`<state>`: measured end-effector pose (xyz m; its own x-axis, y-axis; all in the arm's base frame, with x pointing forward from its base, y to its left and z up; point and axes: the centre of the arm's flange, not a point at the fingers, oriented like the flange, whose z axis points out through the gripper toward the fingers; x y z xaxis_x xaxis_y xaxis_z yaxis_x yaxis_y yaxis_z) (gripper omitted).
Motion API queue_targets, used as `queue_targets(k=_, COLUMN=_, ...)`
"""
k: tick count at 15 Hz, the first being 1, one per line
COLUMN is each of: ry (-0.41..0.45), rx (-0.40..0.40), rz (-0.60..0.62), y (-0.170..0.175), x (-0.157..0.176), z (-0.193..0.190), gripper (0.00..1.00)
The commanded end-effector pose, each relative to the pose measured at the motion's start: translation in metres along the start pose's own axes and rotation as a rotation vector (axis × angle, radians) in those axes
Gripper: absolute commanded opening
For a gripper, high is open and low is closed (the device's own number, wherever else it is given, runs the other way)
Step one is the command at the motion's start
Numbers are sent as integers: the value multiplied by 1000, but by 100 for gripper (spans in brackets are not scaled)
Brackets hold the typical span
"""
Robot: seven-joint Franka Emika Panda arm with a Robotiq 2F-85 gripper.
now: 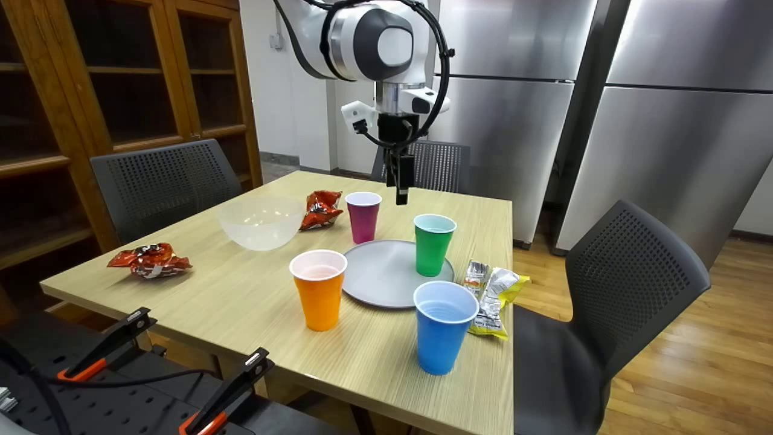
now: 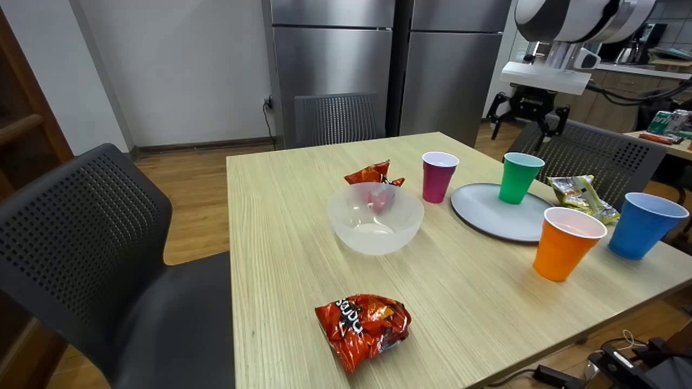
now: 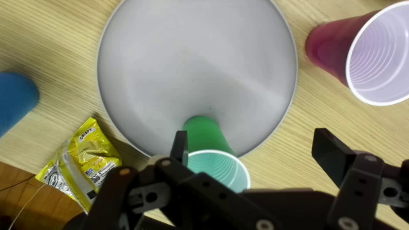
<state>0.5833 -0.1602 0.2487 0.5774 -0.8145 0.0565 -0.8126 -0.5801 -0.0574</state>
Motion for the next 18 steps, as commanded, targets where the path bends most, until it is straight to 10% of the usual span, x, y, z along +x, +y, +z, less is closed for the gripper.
queue_targets(k=1, ry=-2, rx=36, rz=-60, y=-13, x=-32, z=-13, gripper=100)
queue_targets(k=18, ry=13, rx=1, rz=-98, y=-110, x=-34, z=32, gripper=100)
